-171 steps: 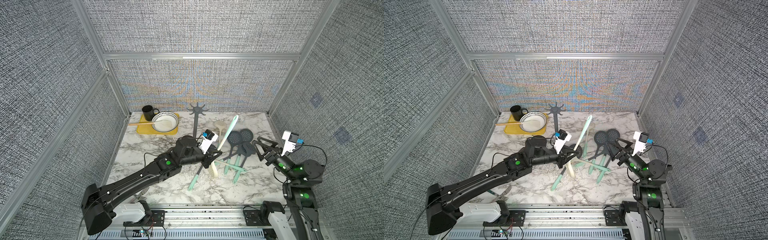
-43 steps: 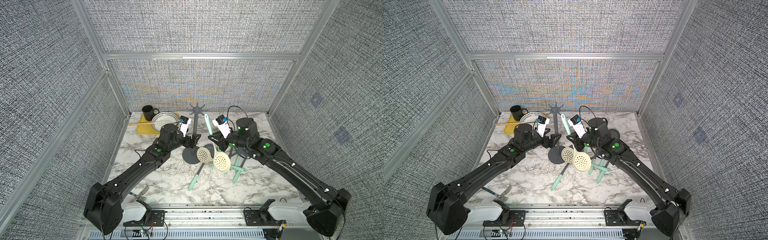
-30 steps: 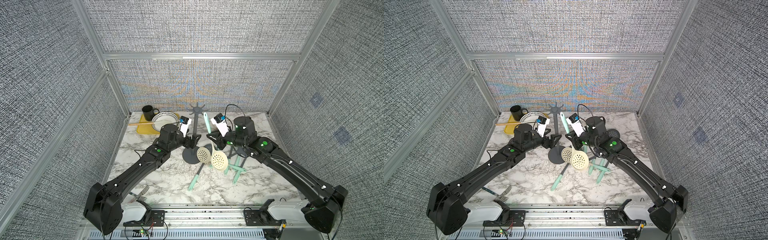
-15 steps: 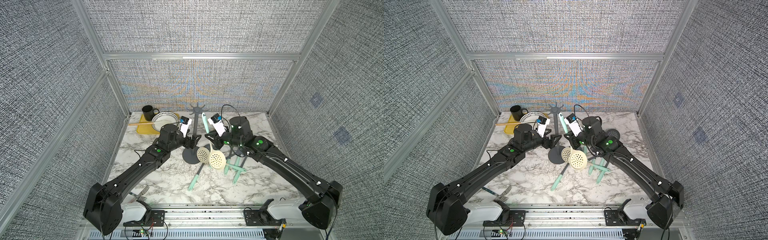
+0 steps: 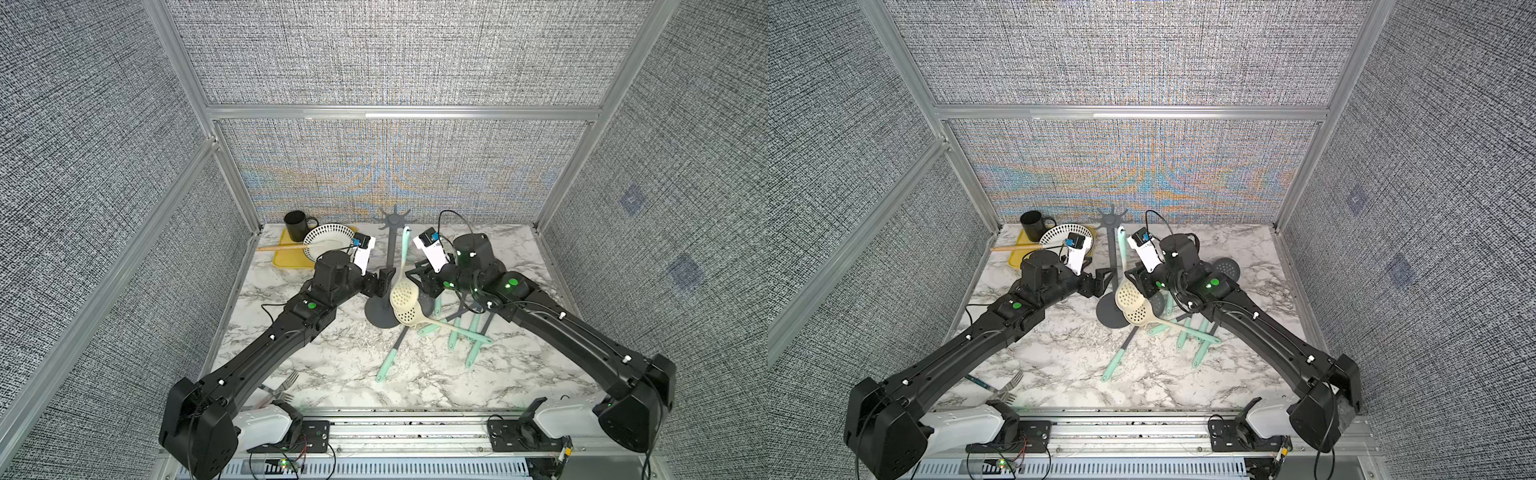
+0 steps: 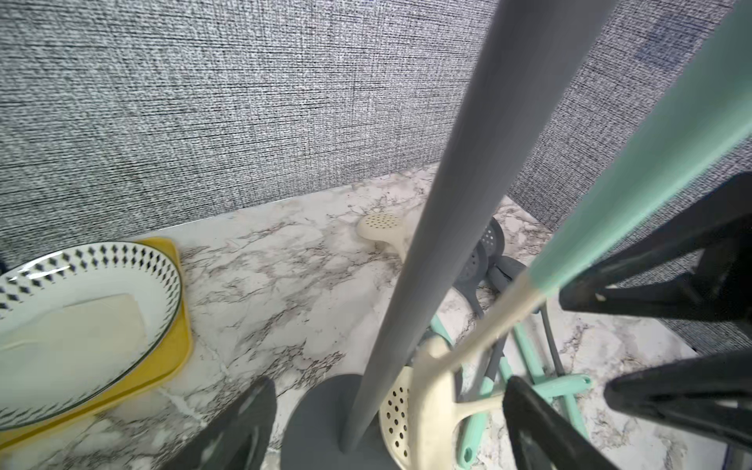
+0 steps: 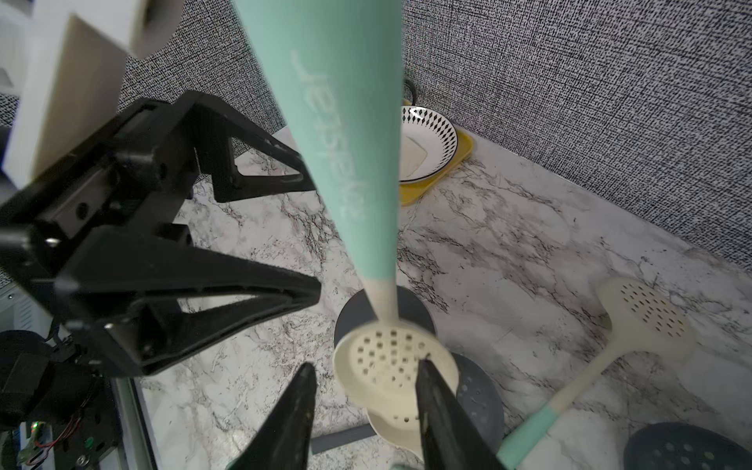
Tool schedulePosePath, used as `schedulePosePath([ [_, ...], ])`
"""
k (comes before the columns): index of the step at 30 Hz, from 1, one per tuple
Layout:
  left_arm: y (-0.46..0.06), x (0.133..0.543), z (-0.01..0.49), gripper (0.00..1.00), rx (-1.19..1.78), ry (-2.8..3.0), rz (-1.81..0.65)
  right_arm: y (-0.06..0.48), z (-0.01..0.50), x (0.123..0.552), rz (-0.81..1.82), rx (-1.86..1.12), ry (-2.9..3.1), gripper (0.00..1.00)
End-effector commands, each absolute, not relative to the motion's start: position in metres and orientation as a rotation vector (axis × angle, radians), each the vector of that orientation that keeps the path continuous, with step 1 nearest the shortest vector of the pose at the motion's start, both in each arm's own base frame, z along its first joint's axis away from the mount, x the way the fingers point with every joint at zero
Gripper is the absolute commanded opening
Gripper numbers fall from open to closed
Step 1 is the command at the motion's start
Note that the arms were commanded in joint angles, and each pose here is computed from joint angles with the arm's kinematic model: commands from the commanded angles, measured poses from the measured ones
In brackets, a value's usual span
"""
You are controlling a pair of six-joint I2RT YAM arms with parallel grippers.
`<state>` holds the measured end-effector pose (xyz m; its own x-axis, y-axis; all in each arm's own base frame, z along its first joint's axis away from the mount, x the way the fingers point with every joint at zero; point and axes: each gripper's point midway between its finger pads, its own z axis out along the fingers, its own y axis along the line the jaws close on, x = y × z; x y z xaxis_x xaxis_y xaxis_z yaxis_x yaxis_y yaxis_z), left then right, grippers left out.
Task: Hang the skimmer on the kitchen utensil rack
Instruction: Hang the skimmer on the rack, then pick up the skimmer from the center of the board.
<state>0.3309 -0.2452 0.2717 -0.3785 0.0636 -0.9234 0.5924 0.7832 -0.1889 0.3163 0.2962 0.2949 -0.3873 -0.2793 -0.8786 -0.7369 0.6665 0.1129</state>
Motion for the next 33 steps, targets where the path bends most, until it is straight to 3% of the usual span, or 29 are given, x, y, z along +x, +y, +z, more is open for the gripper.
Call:
schedulePosePath([
  [1, -0.225, 0.334, 0.269, 0.89, 0.414, 1.917, -0.513, 0.301, 0.301, 0.318, 0.651, -0.778, 1.931, 0.47],
  [8, -0.207, 0.314, 0.271, 0.90, 0.435, 1.942, -0.464, 0.293, 0.324, 0.297, 0.702, -0.795, 1.836, 0.51],
  [13, -0.211, 0.284, 0.263, 0.89, 0.487, 1.989, -0.462, 0.244, 0.324, 0.284, 0.628, -0.561, 1.822, 0.51],
  [24, -0.296, 0.195, 0.215, 0.85, 0.819, 2.032, -0.479, 0.114, 0.201, 0.269, 0.338, 0.161, 2.195, 0.51],
  [33, -0.396, 0.169, 0.195, 0.85, 1.018, 2.001, -0.662, 0.044, 0.129, 0.266, 0.375, 0.551, 2.341, 0.52],
])
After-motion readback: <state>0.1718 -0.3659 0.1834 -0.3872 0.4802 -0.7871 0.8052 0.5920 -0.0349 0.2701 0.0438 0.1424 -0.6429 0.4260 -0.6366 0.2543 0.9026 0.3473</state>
